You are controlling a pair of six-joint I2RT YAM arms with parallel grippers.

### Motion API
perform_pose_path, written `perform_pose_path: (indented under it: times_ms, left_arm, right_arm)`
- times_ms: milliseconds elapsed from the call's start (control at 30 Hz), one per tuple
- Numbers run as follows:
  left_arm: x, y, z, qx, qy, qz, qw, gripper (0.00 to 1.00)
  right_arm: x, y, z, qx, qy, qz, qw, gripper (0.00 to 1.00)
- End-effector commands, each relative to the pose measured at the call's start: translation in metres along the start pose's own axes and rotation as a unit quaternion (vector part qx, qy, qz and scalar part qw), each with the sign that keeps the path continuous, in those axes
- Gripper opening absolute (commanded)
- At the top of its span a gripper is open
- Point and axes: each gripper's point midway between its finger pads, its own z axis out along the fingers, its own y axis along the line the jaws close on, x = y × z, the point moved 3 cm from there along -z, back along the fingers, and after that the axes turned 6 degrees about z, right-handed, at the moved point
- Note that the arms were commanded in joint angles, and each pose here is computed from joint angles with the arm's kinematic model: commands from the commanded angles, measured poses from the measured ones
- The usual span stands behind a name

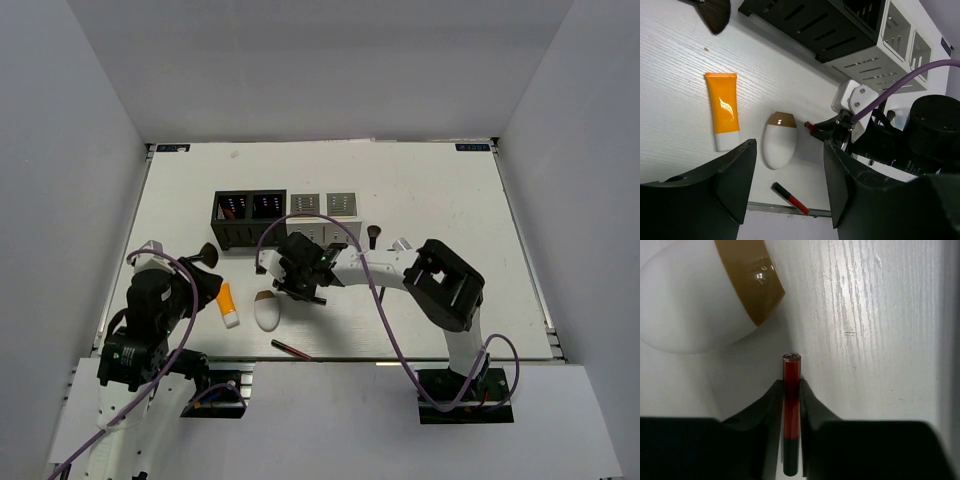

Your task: Organize the makeup

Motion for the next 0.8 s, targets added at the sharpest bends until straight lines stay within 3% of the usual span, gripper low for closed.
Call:
perform_pose_path:
  times_ms: [0,33,133,367,600,767]
  left_arm:
    - [0.009,0.001,0.002,0.006,0.015,-0.011,1.0,0.66]
    - [0.01,0.0,0.002,0.009,0.019,-0.013,1.0,0.65]
    - [0.013,-0.006,0.005,0.029,0.027,-0.025,0.999,0.63]
    - [0.021,-0.014,0.015,0.049,0.056,-0.033,0.997,0.6]
    - [0.021,-0.015,0.018,0.05,0.056,-0.033,0.997,0.6]
    - [0.022,-0.013,0.019,0.05,0.05,-0.041,0.997,0.6]
  right_arm:
    - [0.037,-0.002,0.002,0.023,0.057,0.012,0.998,0.2]
    - [0.038,-0.001,0.0,0.023,0.058,0.012,0.998,0.12]
    - [0.048,0.001,-0.004,0.017,0.068,0.016,0.997,0.0]
    - [0.021,0.016,-0.045,-0.084,0.022,0.0,0.996,0.0]
    - [-0.065,-0.001,-0.124,-0.105,-0.132,-0.057,0.984,0.0]
    - [-0.155,-0.021,-0.171,-0.09,-0.266,-0.101,0.954,0.0]
